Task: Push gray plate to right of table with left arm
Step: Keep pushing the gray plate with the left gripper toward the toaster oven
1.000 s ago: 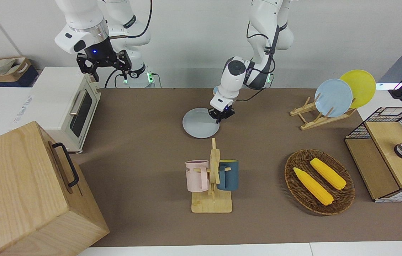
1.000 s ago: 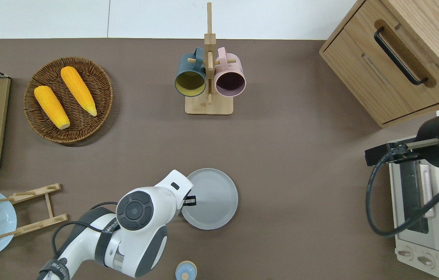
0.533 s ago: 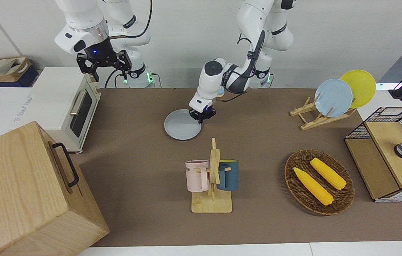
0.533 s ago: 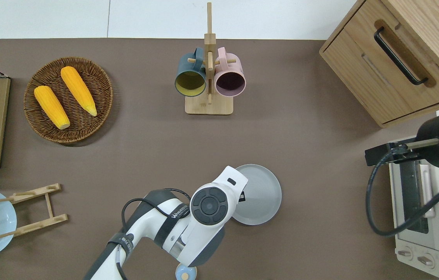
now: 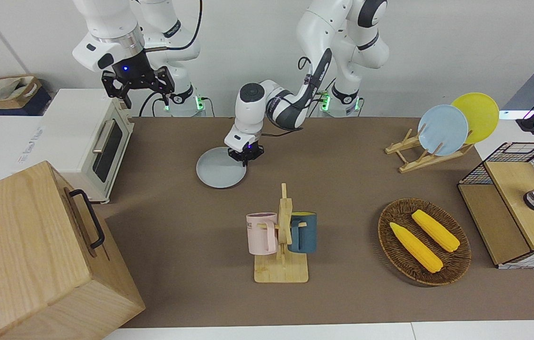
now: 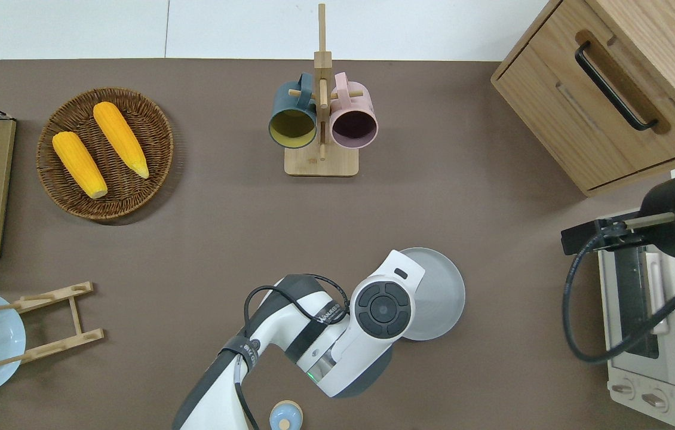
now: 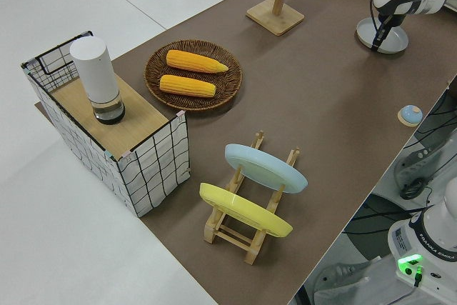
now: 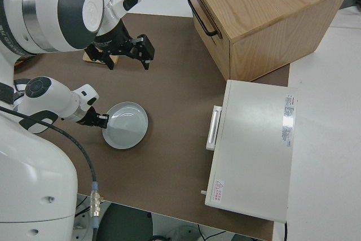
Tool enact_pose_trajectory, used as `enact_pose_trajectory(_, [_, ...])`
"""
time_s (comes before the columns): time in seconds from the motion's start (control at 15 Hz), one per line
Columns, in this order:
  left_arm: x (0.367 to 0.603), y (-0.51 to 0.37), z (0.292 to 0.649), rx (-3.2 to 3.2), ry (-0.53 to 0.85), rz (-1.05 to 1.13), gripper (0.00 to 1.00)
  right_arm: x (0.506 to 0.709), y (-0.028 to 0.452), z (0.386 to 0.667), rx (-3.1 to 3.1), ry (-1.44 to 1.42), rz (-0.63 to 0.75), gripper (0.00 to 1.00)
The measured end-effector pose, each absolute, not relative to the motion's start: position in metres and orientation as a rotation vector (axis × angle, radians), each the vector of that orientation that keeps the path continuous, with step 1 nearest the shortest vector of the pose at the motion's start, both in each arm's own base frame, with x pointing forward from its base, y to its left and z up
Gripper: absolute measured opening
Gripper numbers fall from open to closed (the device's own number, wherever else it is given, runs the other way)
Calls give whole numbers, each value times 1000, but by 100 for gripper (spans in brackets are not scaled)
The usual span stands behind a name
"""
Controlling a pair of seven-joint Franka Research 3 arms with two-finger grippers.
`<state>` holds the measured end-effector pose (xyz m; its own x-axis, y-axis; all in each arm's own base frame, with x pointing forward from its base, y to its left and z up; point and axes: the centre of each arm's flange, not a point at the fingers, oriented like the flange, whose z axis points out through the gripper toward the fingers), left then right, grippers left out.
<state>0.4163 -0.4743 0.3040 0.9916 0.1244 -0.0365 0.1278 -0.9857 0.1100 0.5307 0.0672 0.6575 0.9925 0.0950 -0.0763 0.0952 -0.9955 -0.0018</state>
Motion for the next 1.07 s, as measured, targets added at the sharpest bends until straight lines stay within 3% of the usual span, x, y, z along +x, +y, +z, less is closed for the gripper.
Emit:
enact_pose_trajectory(0.47, [411, -502, 304, 3003, 179, -40, 5, 531, 67, 657, 3134, 150, -120, 99])
enact_pose_trajectory(0.6, [412, -502, 303, 3004, 182, -40, 20, 531, 67, 657, 3134, 150, -120, 99])
enact_pose_trajectory(1.07, [424, -495, 316, 3022, 194, -26, 93, 531, 67, 657, 3134, 150, -120, 99])
